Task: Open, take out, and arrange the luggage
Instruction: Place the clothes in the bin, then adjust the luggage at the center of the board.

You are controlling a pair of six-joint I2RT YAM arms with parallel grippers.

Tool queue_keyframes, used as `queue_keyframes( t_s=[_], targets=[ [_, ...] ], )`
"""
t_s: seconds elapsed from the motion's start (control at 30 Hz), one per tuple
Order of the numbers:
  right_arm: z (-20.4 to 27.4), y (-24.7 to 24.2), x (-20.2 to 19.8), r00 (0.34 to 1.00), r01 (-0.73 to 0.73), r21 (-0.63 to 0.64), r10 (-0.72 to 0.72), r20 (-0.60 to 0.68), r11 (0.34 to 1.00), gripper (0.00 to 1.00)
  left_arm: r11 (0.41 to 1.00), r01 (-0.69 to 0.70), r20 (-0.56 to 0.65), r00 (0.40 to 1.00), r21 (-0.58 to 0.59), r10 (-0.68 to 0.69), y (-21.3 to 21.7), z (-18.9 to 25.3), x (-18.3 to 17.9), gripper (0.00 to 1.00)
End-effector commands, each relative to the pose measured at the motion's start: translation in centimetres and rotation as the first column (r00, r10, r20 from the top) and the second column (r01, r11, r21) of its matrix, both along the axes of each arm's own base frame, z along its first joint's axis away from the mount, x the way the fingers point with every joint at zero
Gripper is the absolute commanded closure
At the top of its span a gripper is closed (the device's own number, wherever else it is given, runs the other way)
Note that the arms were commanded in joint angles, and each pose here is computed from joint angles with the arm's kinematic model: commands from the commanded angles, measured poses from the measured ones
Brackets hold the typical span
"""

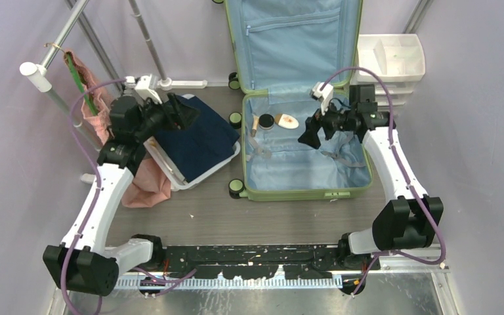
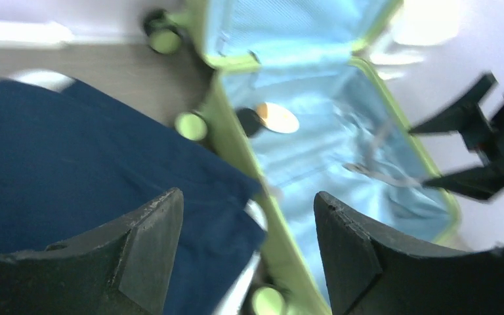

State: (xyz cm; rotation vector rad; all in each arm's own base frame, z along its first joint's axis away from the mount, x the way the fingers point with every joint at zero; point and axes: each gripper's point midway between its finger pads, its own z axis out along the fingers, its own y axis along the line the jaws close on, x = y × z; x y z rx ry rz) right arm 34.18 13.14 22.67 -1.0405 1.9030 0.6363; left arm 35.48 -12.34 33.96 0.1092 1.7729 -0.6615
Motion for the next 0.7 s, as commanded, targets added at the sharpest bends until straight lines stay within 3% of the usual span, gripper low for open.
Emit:
queue_keyframes(
  t_s=[0.0, 0.1, 0.27, 0.47, 0.67],
  targets=[
    [2.7, -1.4, 0.8, 0.988, 0.128, 0.019, -0.126, -0.090, 0.992, 0.00, 0.949, 0.246, -0.047, 0.965, -0.197, -0.259, -7.2, 0.1, -3.7, 0.27],
    [2.1, -1.2, -0.4, 0.976, 0.113, 0.048, -0.102, -0.195, 0.992, 0.00, 0.929, 0.353, -0.037, 0.933, -0.107, -0.359, -11.5, -1.1, -6.9, 0.27],
    [2.3, -4.9, 1.0, 0.948, 0.301, 0.090, -0.287, -0.136, 0.949, 0.00, 0.882, 0.461, 0.037, 0.884, 0.095, -0.466, -15.6, -2.9, -10.3, 0.25],
    [3.8, -10.3, 3.3, 0.883, 0.466, 0.152, -0.446, -0.149, 0.872, 0.00, 0.842, 0.515, 0.069, 0.845, 0.160, -0.530, -16.8, -3.4, -9.8, 0.10],
    [5.2, -15.9, 5.5, 0.816, 0.577, 0.164, -0.565, -0.121, 0.800, 0.00, 0.821, 0.487, -0.006, 0.861, 0.299, -0.508, -15.7, -6.9, -8.5, 0.07]
  ],
)
